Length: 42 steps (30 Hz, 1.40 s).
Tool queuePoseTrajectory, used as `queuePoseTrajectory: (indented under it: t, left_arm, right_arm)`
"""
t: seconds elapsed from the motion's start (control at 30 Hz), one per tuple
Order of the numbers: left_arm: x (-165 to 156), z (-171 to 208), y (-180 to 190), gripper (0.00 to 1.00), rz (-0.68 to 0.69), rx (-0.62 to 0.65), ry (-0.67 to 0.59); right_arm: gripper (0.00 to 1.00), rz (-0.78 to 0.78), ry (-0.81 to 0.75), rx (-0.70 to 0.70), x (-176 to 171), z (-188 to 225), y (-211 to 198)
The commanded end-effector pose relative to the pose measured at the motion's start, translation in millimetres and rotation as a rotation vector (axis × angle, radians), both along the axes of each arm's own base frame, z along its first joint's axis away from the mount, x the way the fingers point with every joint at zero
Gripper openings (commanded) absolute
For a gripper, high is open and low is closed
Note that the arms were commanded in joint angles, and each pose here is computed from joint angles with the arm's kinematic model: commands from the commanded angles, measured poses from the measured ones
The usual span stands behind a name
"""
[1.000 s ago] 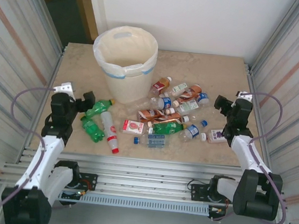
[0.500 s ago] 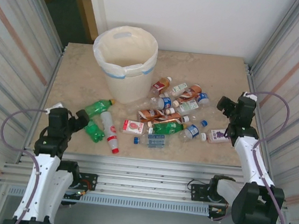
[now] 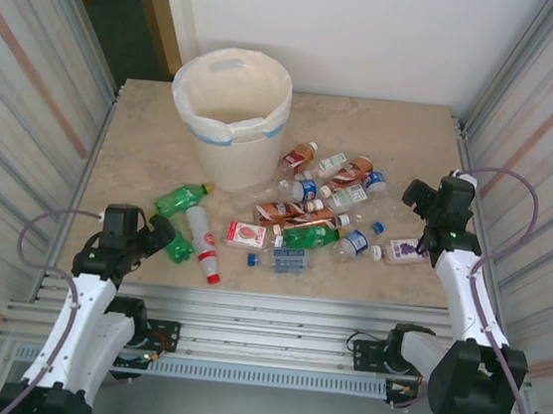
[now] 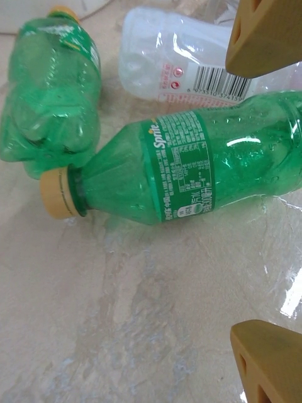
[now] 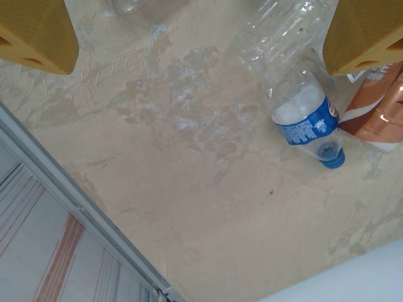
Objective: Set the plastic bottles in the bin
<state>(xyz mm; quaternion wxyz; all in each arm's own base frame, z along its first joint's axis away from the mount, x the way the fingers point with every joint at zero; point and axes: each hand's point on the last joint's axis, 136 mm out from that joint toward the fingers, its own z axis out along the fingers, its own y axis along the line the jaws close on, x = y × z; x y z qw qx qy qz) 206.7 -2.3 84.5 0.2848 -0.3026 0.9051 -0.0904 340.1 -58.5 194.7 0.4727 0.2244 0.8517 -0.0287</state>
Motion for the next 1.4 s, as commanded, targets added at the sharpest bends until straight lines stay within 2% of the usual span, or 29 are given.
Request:
queuePoseTrajectory:
  t: [0.0,0.17,0.47,0.73,0.9,1.17,1.37]
  left_arm:
    - [3,-8,-5,0.97,0.005,-0.022,0.018]
    - [9,-17,-8,0.91,-0.007,-0.014,0.037]
    - [19,-31,-3,0.9,0.002,0.026,0.077]
    - [21,-46,-1,0.83,0.011,0.034,0.123]
    - [22,-54,2,0.73,0.035,0.042,0.152]
    - [25,-62,5,0.43,0.061,0.038,0.169]
    - [22,-47,6,0.35,0.067,0.038,0.134]
  right_arm:
    - [0.98,-0.007,-0.047,0.02,-3,22,3]
    - [0.98,0.004,-0.056,0.016,-4,29,7]
    - [0.98,0.038,-0.061,-0.011,-1,40,18]
    - [0.98,0.032,-0.061,-0.028,-6,45,21]
    - [0.98,0.029,-0.072,-0.03,-11,50,20]
    - [0.98,0.032,-0.086,-0.024,-8,61,22]
    - [0.98,0.046,-0.123,-0.015,-9,75,28]
